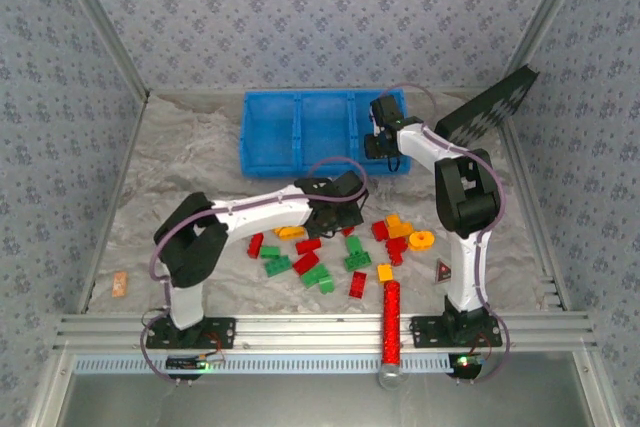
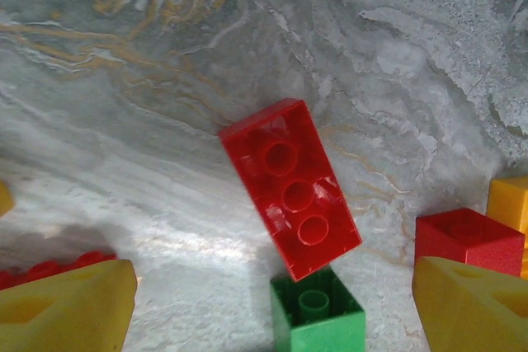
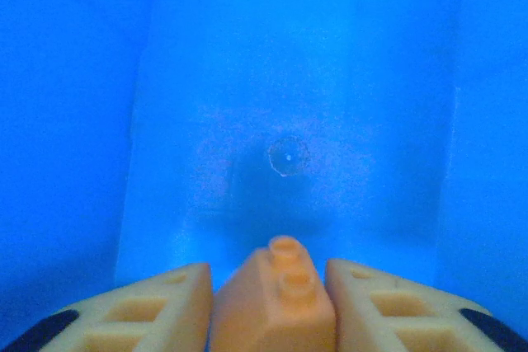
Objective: Sort the legos into containers by color
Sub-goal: Place the lego in the container, then pick up the lego from the center of the table, then place the lego in the container, then pick up the lego from the middle-right of the table, then place the lego in the container, then pick up the lego from the middle-left of the table.
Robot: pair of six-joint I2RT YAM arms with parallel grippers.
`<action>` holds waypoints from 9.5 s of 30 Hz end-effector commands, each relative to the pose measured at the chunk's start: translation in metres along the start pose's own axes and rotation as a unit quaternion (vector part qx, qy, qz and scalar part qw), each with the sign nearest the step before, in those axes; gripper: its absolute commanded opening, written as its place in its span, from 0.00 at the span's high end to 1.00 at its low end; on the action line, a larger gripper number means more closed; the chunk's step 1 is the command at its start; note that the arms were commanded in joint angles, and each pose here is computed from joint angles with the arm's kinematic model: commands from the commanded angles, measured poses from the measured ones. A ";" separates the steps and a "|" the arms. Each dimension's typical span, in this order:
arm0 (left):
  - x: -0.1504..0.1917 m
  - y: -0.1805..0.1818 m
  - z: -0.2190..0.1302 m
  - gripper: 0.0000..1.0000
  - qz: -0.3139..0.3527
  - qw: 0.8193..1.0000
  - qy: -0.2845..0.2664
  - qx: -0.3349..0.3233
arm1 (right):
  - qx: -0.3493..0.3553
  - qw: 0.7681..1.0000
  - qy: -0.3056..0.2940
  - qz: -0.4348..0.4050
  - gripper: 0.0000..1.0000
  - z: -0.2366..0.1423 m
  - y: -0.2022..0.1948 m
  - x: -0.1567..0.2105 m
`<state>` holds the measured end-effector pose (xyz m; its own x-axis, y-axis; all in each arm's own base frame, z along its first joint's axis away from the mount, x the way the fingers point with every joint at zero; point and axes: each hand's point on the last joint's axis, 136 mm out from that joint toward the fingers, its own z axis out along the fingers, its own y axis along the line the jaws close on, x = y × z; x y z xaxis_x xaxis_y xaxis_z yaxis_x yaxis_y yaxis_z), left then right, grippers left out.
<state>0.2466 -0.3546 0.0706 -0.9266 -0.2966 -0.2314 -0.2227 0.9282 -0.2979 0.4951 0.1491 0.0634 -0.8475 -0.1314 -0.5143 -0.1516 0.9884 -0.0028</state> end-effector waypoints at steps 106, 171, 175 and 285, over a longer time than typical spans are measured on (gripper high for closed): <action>-0.241 -0.043 0.078 0.89 0.172 0.975 -0.127 -0.057 | -0.037 0.833 0.023 0.551 0.18 -0.140 -0.059 0.258; -0.154 0.128 -0.138 0.43 0.149 0.967 -0.164 -0.126 | 0.010 0.940 -0.008 0.340 0.65 -0.178 -0.076 0.138; -0.123 0.149 -0.134 0.43 0.116 0.978 -0.131 -0.117 | 0.000 0.960 -0.054 0.276 0.65 -0.193 -0.071 0.098; -0.024 0.182 -0.031 0.87 -0.210 0.972 -0.044 -0.100 | 0.003 0.989 -0.145 -0.020 0.39 -0.196 -0.005 -0.009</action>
<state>0.2035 -0.1701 0.0271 -0.6875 -0.7073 -0.1646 -0.6862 0.7069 -0.1715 0.4236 0.1342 0.2266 -0.6539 -0.1687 -0.7376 -0.1907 0.9801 -0.0551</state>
